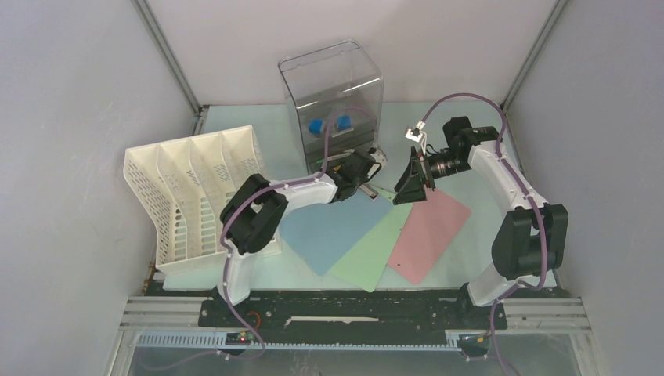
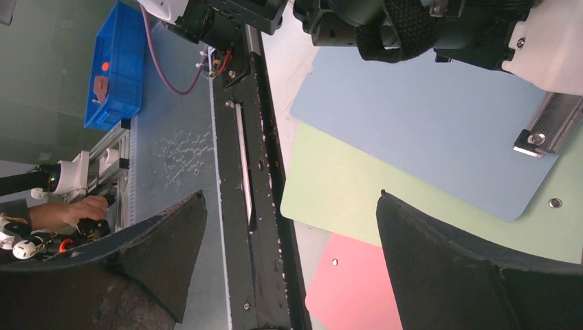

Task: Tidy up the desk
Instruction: Close the drawer in the storage box.

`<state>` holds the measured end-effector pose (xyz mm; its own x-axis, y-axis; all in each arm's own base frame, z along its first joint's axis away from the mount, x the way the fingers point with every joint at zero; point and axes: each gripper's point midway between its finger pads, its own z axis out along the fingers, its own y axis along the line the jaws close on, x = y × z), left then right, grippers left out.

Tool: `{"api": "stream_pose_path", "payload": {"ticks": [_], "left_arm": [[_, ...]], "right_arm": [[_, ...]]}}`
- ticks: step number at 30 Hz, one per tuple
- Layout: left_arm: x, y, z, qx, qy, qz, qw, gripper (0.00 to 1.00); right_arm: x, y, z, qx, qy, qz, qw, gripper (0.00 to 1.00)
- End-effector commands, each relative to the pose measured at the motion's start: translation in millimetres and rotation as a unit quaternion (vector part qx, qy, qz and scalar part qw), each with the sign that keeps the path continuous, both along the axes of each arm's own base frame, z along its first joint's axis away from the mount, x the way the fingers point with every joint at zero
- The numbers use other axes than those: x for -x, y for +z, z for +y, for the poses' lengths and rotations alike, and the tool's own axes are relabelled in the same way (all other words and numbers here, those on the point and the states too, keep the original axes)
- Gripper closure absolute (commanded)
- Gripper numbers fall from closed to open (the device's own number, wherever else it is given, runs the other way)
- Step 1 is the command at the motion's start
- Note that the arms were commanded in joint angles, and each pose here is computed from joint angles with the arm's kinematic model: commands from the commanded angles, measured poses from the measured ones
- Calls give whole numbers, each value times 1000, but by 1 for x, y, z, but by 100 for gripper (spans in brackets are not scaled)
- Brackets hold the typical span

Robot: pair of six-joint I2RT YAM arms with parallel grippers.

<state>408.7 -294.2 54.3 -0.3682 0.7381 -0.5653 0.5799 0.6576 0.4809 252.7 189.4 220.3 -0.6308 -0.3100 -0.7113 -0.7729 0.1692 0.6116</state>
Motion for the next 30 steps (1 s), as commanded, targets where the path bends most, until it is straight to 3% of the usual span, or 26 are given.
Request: {"api": "stream_pose_path", "payload": {"ticks": [1,8,15,30], "left_arm": [[-27,23,-2,-3,19,-60,998,100],[-46,28,-3,12,43,-79,996,99],[-63,36,-1,21,56,-89,994,90],[-84,36,14,-2,69,-93,993,86]], "right_arm": [[-5,12,0,-13,2,-21,1000,0],[-5,13,-1,-14,0,-21,1000,0],[-5,14,-2,-15,-1,-22,1000,0],[-5,14,-3,-17,-1,-20,1000,0]]}}
